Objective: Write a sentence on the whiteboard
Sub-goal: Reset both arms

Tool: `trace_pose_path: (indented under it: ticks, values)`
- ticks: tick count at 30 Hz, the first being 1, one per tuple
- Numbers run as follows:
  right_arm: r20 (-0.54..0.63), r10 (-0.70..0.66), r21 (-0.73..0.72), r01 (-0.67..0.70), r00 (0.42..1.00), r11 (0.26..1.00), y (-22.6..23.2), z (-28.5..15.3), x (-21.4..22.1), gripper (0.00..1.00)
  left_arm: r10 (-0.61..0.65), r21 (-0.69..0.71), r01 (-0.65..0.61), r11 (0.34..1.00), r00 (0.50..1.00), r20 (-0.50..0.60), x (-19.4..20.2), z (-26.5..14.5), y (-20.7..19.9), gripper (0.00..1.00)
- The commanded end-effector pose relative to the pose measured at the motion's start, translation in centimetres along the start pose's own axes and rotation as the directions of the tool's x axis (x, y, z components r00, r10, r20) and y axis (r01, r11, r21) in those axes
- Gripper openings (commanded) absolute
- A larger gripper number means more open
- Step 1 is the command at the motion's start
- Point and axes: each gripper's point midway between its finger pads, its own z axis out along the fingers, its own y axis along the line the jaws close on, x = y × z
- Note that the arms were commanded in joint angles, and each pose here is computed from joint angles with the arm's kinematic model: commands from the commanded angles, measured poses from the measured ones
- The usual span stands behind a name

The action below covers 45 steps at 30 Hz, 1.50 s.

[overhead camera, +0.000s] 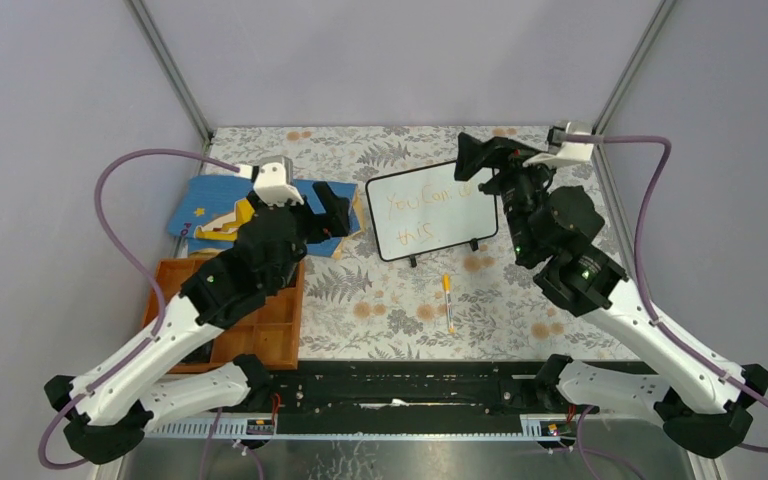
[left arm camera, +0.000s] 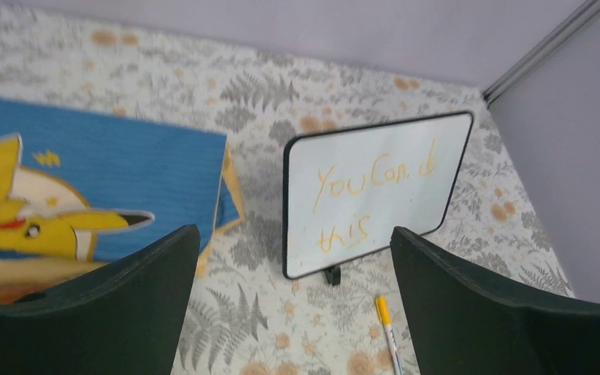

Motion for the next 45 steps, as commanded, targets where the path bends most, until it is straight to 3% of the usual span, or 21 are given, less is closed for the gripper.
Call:
trace_pose_path:
  ticks: [1, 5, 9, 11, 14, 17, 20, 24, 30, 36, 45]
  values:
    - [0.026, -0.174, 0.088, 0.171, 0.984, 0.981, -0.9, 0.7, -2.8, 1.00, 0.059, 0.069, -0.077, 0.995, 0.972, 0.228, -8.5, -2.2, -1.6, 0.99]
    - [0.089, -0.233, 0.224, 0.209, 0.968, 0.952, -3.3, 0.1, -5.5, 1.00, 0.037, 0.135, -0.092, 0.986, 0.931, 0.364, -14.9, -4.9, -3.2, 0.99]
    - [0.183, -0.234, 0.349, 0.160, 0.955, 0.924, -5.6, -1.4, -8.9, 1.00, -0.021, 0.183, -0.071, 0.981, 0.888, 0.459, -20.1, -8.0, -3.8, 0.99]
    - [0.205, -0.199, 0.324, 0.125, 0.958, 0.938, -5.7, -2.0, -9.3, 1.00, -0.049, 0.201, -0.060, 0.978, 0.866, 0.497, -21.8, -9.3, -3.7, 0.99]
    - [0.207, -0.101, 0.152, 0.070, 0.973, 0.986, -4.3, -3.1, -8.6, 1.00, -0.067, 0.203, -0.047, 0.978, 0.850, 0.522, -22.6, -10.1, -3.3, 0.99]
    - [0.181, 0.018, -0.037, -0.012, 0.983, 0.999, -2.2, -4.5, -7.8, 1.00, -0.067, 0.197, -0.041, 0.979, 0.859, 0.508, -21.8, -9.7, -3.1, 0.99]
    - [0.126, 0.080, -0.090, -0.069, 0.989, 0.994, -1.7, -5.2, -7.0, 1.00, -0.050, 0.188, -0.044, 0.981, 0.881, 0.471, -20.0, -8.5, -3.1, 0.99]
    - [0.059, 0.035, -0.059, -0.031, 0.998, 0.998, -2.2, -5.2, -5.3, 1.00, -0.010, 0.148, -0.057, 0.987, 0.908, 0.419, -17.1, -6.8, -2.6, 0.99]
    - [0.067, 0.024, 0.155, -0.034, 0.997, 0.987, -6.1, -4.9, -3.8, 1.00, 0.017, 0.100, -0.058, 0.993, 0.930, 0.368, -14.4, -5.4, -1.7, 0.99]
    - [0.093, -0.020, 0.048, 0.015, 0.996, 0.999, -5.1, -5.2, -2.9, 1.00, 0.050, 0.052, -0.070, 0.996, 0.946, 0.320, -11.8, -4.0, -0.9, 0.99]
    - [0.067, -0.072, 0.030, 0.071, 0.995, 0.997, -4.7, -4.9, -2.3, 1.00, 0.023, 0.075, -0.047, 0.996, 0.955, 0.297, -11.1, -3.8, -1.2, 0.99]
